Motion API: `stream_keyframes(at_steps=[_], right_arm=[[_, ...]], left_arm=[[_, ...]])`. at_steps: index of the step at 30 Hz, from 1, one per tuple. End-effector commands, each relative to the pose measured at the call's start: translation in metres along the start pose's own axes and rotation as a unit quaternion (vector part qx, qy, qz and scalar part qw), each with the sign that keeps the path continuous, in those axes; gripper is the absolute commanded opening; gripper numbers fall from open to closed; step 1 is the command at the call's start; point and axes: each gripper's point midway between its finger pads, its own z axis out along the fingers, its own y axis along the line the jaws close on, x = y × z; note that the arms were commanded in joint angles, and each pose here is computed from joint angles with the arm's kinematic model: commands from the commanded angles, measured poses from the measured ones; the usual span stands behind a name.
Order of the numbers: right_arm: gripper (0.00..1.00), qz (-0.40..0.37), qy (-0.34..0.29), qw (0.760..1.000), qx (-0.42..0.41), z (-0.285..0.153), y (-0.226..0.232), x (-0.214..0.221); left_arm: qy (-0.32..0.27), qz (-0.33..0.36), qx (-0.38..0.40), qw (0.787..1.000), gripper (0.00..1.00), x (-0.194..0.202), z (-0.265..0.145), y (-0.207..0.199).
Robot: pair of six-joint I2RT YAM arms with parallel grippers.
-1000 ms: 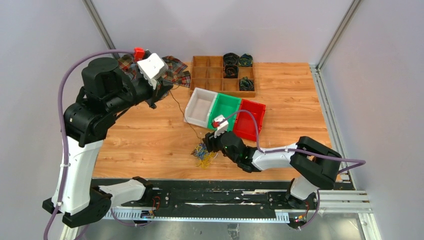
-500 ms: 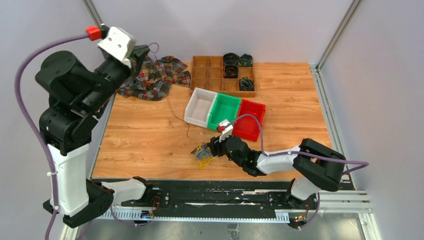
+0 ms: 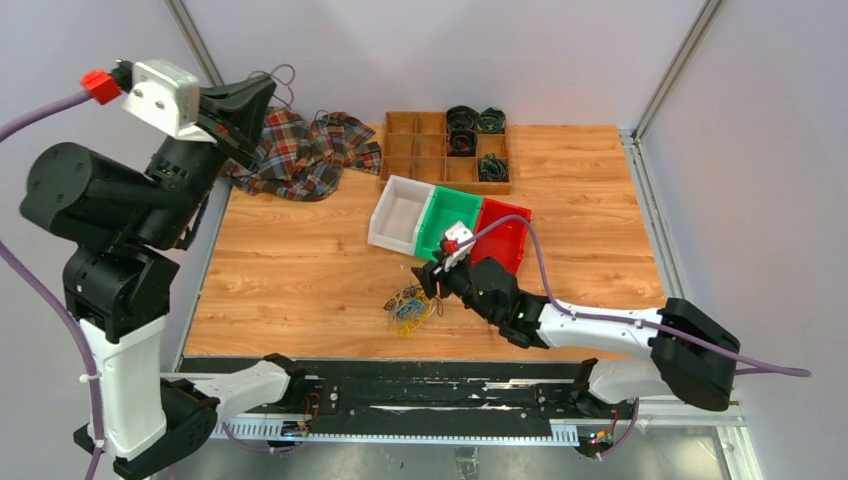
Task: Untangle the cables
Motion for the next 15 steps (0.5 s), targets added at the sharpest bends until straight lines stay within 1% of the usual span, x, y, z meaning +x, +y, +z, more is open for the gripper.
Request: stream_keyframes(at_steps=[1,4,6,8,11,15], right_arm=[[0.59,-0.042,-0.039,0.998,-0.019,0.004,0.013,-0.06],[0.59,-0.052,-0.052,0.996,-0.046,0.012,0.027,-0.087],[0.6,-0.053,-0.072,0.994,-0.066,0.017,0.037,-0.104],[0.61,-0.057,-0.077,0.992,-0.08,0.024,0.044,-0.116],[0.61,-0.072,-0.065,0.99,-0.103,0.037,0.057,-0.124],[0.59,-0.078,-0.06,0.991,-0.091,0.048,0.053,-0.131]], left_arm=[[0.043,-0.038,0.04,0.998,0.0,0.039,0.01,-0.022],[0.061,-0.062,0.074,0.993,0.0,0.054,0.009,-0.038],[0.066,-0.076,0.099,0.99,0.01,0.06,0.009,-0.049],[0.071,-0.083,0.121,0.987,0.0,0.064,0.009,-0.058],[0.081,-0.086,0.139,0.983,0.0,0.07,0.01,-0.065],[0.092,-0.093,0.153,0.98,0.0,0.08,0.013,-0.072]])
